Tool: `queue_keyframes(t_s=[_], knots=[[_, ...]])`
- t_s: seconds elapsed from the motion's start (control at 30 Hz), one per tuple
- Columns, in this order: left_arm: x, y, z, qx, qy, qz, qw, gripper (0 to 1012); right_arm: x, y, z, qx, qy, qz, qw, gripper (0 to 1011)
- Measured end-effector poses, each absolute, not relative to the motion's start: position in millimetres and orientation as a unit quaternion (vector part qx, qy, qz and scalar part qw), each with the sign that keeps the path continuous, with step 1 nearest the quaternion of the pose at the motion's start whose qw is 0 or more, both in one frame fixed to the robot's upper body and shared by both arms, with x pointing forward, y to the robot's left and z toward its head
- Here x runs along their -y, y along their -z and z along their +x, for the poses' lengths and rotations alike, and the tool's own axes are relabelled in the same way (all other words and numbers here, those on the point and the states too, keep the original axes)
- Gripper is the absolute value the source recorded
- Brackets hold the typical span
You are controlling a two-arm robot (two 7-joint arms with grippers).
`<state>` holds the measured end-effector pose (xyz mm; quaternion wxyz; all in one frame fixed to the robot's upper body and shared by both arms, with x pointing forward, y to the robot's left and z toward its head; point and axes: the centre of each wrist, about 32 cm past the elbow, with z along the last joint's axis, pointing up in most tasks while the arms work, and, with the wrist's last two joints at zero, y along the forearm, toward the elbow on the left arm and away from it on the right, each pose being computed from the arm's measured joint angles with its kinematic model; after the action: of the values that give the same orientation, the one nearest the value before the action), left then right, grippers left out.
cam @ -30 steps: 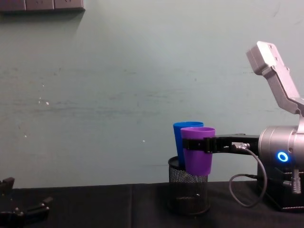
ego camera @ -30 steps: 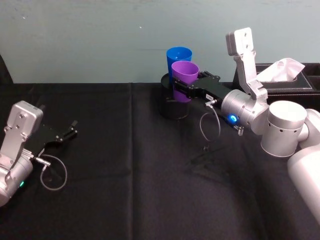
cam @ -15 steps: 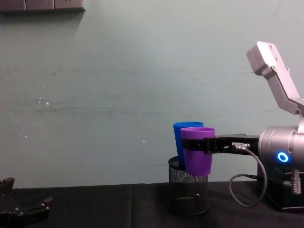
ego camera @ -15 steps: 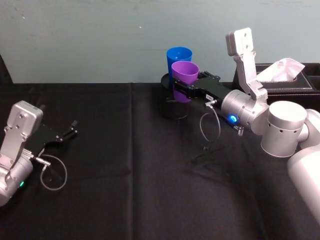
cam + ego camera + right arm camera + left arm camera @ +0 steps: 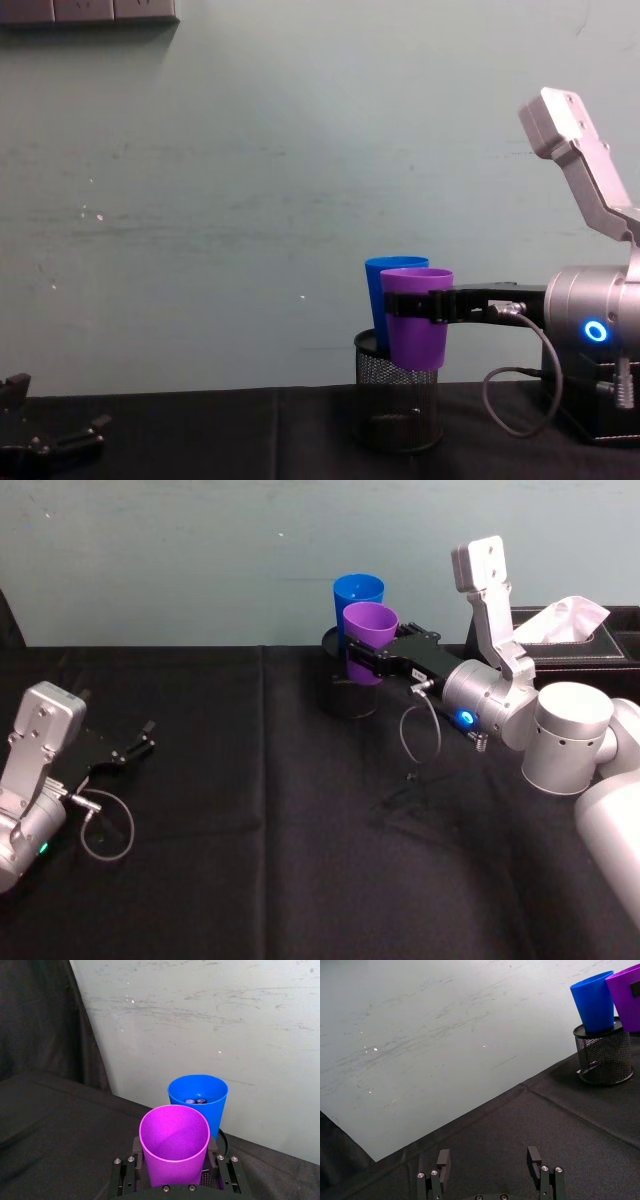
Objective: Pick up one cup with a gripper and tap it against the other cup.
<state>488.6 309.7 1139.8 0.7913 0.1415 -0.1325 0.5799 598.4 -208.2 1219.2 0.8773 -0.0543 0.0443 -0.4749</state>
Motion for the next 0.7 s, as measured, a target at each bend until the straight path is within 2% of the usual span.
queue_keyframes(t_s=[0.7], knots=[[-309.7, -1139.8, 488.6, 0.132, -0.580, 0.141, 0.791, 1000, 208.2, -1219.2, 598.4, -0.044, 0.475, -0.054, 0.877, 726]])
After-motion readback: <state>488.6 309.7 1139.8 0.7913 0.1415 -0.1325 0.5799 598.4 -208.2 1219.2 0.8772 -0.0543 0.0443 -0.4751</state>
